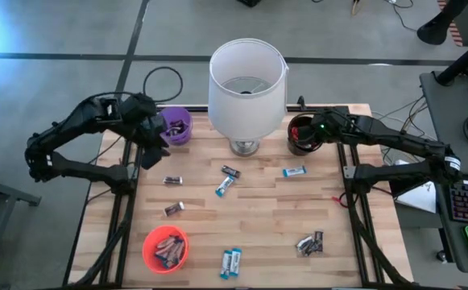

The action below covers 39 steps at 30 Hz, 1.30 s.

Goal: Organize candy in baskets
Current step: Put the white chocolate bar into the orange bucket

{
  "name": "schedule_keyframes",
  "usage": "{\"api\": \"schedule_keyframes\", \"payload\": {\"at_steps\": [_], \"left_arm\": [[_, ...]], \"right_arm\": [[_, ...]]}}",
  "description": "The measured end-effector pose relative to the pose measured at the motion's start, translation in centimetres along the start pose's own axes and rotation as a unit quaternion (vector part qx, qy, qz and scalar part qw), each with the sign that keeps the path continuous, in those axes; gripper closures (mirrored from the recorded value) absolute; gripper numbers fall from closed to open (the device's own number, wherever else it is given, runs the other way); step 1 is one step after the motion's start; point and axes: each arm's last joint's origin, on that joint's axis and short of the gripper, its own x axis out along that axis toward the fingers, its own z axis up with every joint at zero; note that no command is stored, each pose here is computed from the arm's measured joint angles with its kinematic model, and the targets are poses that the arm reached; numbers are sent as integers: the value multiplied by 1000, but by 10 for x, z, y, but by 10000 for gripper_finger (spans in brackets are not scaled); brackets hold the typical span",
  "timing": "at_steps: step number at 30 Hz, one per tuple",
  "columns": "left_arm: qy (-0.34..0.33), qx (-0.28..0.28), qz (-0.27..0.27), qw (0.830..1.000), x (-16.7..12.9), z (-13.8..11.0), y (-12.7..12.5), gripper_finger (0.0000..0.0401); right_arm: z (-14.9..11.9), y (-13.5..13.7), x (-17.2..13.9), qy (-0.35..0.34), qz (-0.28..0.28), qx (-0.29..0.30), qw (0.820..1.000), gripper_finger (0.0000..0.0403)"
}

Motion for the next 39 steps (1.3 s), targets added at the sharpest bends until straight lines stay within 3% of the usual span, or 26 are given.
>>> {"api": "schedule_keyframes", "payload": {"at_steps": [4, 10, 26, 34, 39], "left_arm": [[13, -5, -15, 1000, 4, 1, -3, 258], [25, 9, -84, 996, 14, 12, -6, 258], [-28, 147, -165, 975, -23, 22, -43, 258], [-2, 134, -117, 984, -11, 14, -57, 258], [-4, 90, -113, 990, 6, 14, -66, 258]], "right_arm": [[0, 2, -1, 17, 20, 1, 1000, 269], [7, 5, -9, 4, 32, 5, 999, 269], [15, 9, -20, -15, 44, 39, 998, 267], [15, 9, -19, -13, 43, 49, 998, 267], [15, 9, -19, -13, 43, 45, 998, 271]]}}
